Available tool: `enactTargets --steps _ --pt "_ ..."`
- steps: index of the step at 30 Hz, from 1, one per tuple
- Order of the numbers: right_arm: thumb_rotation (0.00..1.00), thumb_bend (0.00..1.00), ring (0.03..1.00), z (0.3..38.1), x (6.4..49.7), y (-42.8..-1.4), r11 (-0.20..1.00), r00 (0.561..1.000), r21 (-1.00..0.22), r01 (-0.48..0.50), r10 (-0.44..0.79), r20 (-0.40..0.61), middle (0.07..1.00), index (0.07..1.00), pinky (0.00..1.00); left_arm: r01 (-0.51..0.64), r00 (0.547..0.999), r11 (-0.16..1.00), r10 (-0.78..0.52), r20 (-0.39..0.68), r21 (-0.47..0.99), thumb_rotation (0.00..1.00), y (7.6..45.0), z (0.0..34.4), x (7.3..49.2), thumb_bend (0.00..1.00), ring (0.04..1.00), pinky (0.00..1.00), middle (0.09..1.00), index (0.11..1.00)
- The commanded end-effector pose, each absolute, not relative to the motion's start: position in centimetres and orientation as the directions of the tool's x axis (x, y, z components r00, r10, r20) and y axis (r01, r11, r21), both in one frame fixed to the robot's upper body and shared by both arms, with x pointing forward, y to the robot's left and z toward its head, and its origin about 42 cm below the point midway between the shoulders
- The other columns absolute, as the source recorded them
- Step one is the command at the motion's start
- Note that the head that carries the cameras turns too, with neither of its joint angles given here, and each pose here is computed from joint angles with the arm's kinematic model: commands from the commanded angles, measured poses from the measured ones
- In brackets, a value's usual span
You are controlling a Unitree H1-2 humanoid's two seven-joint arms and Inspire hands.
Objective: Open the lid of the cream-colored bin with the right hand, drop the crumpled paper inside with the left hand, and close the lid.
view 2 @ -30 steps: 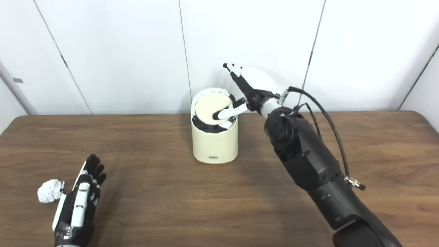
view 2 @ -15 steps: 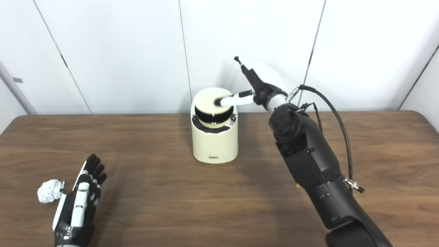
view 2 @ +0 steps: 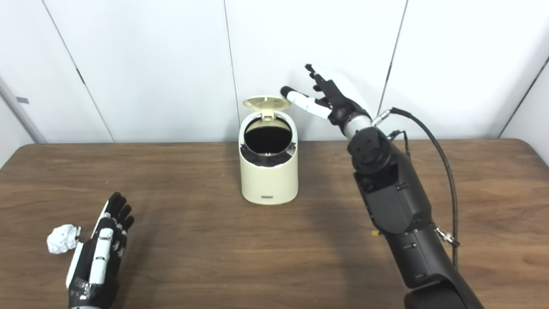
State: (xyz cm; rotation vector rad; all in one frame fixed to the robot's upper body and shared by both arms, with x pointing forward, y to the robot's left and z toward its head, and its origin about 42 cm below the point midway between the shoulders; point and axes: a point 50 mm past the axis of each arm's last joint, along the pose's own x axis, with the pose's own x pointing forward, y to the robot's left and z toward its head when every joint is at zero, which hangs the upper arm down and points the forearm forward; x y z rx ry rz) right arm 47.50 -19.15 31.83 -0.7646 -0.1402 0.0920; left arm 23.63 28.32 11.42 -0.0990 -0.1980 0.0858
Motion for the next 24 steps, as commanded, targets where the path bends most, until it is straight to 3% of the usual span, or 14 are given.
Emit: enactTargets --steps 1,14,22,24 --pt "0.83 0.55 0.903 34.8 47.3 -19.5 0.731 0.975 -0.681 0.043 0.119 0.188 0.953 0.954 0.79 -0.07 0.988 0.989 0.088 0.13 -0.131 0.81 27.4 9.4 22.7 0.34 1.0 1.0 1.0 1.0" --pt "0.91 0.5 0.94 33.4 45.7 -22.3 0.806 0.976 -0.59 0.044 0.09 0.197 0.955 0.943 0.88 -0.072 0.987 0.989 0.089 0.13 -0.129 0.8 27.6 9.4 22.8 0.32 1.0 1.0 1.0 1.0" --pt "1.0 0.48 0.944 31.5 44.0 -23.8 0.881 0.98 -0.473 -0.001 0.095 0.176 0.96 0.959 0.91 -0.07 0.988 0.99 0.086 0.131 -0.123 0.81 27.8 9.6 22.9 0.33 1.0 1.0 1.0 1.0" --pt "1.0 0.46 0.972 31.0 43.6 -24.1 0.904 0.981 -0.426 -0.023 0.102 0.165 0.975 0.962 0.96 -0.064 0.988 0.989 0.082 0.129 -0.135 0.82 27.8 9.7 22.9 0.32 1.0 1.0 1.0 1.0"
